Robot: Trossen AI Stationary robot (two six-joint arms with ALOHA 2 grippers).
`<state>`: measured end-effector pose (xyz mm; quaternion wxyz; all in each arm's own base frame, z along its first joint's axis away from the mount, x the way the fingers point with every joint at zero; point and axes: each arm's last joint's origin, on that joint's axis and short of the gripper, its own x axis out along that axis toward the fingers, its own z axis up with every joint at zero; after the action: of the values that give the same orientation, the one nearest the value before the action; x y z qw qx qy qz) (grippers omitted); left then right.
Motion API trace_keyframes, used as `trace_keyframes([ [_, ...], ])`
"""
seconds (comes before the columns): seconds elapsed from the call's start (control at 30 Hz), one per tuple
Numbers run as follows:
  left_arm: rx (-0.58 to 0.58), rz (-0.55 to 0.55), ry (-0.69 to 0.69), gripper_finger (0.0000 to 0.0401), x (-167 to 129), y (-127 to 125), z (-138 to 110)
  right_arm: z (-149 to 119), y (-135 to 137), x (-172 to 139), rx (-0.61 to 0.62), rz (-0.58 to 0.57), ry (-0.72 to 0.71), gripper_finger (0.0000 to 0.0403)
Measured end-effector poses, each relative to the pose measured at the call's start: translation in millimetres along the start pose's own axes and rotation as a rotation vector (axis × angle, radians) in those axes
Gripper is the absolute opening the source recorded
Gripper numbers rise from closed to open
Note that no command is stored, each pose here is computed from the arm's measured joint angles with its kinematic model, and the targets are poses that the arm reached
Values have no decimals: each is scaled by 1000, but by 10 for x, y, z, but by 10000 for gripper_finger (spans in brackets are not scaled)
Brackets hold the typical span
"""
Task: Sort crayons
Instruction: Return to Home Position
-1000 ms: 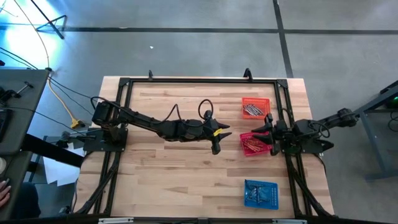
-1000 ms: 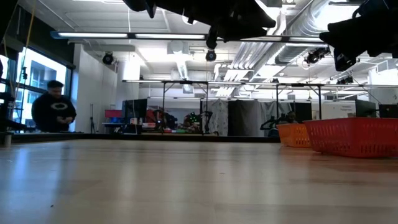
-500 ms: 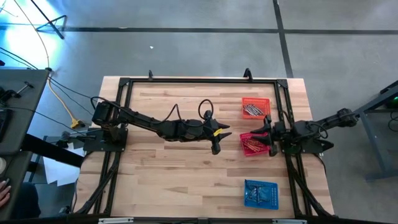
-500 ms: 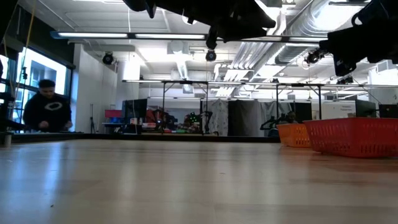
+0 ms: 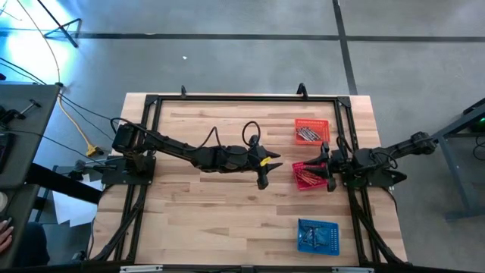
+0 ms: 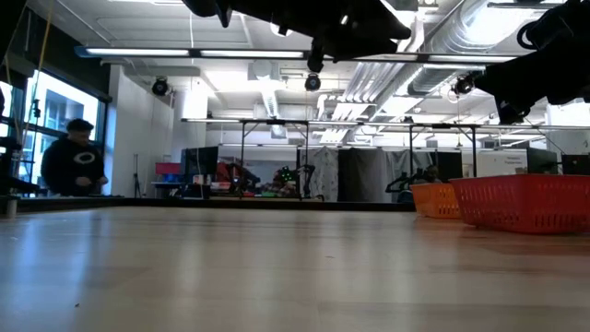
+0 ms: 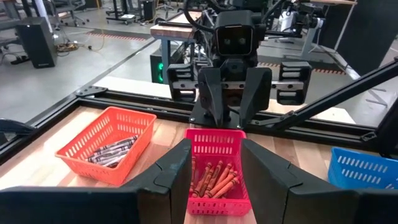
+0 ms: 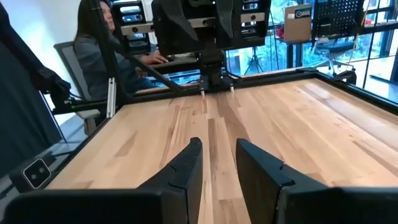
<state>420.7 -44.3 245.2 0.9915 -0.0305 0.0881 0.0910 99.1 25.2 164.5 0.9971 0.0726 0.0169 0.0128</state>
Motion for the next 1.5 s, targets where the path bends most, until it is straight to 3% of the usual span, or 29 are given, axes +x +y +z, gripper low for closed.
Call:
trace_keyframes([
  [0.23,2,-13,8,127,3,5,-5,0,0,0,0,0,1,92],
  [0.47,108,-259,128,127,-13,-54,-117,-1,0,0,0,0,2,92],
  [0.87,122,-254,430,127,-94,-4,-411,0,0,0,0,-1,2,92],
  [0.97,139,-285,443,127,-301,17,-427,0,0,0,0,-1,2,92],
  [1.1,112,-303,315,127,-699,129,-297,-2,0,2,-2,-2,5,92],
  [1.5,62,-307,96,127,-2066,603,-572,-9,1,7,-4,-2,13,92],
])
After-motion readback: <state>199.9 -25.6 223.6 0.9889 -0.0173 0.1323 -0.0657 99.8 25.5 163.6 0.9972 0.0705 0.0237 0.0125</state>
